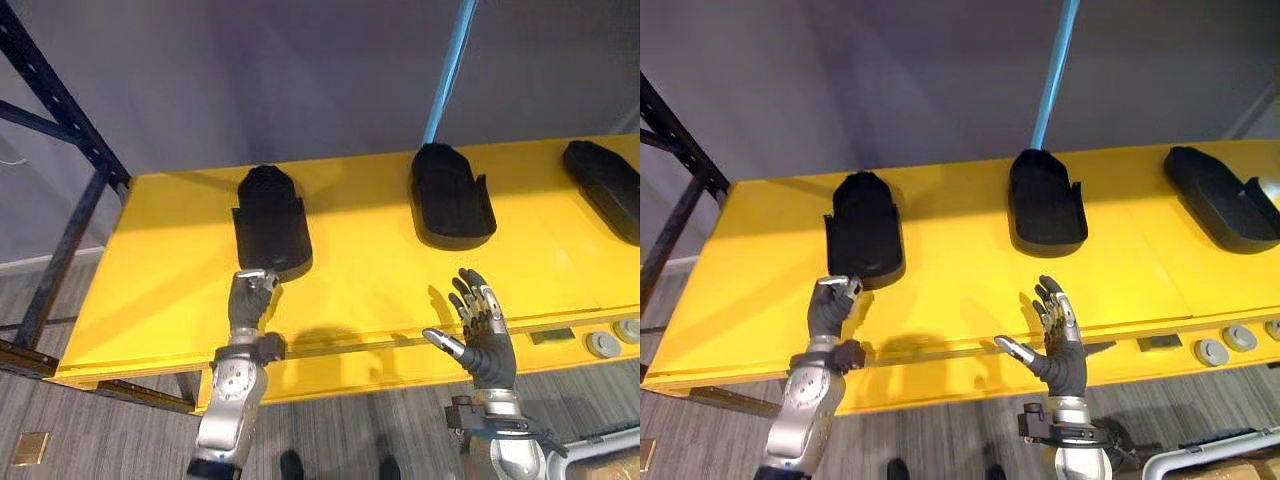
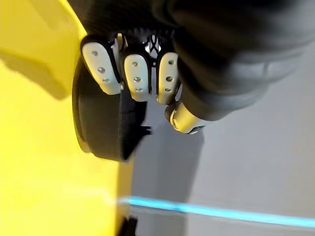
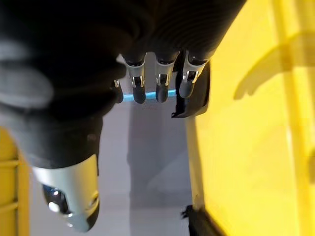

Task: Walk over and take plastic housings, then place them on the shelf

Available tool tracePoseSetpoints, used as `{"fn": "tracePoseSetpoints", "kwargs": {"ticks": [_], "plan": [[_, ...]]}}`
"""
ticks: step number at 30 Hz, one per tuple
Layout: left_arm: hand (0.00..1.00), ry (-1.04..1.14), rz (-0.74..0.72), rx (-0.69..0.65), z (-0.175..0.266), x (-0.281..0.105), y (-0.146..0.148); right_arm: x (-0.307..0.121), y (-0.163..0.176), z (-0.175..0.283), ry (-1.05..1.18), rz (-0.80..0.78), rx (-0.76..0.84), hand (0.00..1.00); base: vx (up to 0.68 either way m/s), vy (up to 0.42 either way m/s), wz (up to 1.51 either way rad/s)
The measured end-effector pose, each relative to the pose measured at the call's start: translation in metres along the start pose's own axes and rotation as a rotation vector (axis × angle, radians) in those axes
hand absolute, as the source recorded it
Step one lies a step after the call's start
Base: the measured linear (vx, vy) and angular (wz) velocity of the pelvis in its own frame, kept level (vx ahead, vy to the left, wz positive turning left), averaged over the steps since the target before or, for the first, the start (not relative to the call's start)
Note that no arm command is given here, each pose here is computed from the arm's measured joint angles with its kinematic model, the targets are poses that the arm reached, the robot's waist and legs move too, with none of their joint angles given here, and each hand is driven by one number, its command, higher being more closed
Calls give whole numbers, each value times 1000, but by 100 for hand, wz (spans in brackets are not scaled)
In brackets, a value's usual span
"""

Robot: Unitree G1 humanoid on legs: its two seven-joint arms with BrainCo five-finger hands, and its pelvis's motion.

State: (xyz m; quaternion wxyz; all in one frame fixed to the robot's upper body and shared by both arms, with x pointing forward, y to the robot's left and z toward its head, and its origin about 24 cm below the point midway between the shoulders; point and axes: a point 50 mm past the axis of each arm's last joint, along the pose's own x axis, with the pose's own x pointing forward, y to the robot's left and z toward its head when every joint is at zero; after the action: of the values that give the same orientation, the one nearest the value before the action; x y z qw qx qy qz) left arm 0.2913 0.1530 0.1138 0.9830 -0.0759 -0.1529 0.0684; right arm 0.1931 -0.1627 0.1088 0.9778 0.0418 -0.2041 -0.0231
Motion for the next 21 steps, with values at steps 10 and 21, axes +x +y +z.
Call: {"fn": "tracePoseSetpoints", "kwargs": {"ticks": [10,21], "plan": [[100,6,29,22,2,18,0,0,7,-1,5,22,42,0,2,1,-2],[0,-5,49,7,5,11,1,-1,7,-2,9,15,64,0,-10,3,0]]}}
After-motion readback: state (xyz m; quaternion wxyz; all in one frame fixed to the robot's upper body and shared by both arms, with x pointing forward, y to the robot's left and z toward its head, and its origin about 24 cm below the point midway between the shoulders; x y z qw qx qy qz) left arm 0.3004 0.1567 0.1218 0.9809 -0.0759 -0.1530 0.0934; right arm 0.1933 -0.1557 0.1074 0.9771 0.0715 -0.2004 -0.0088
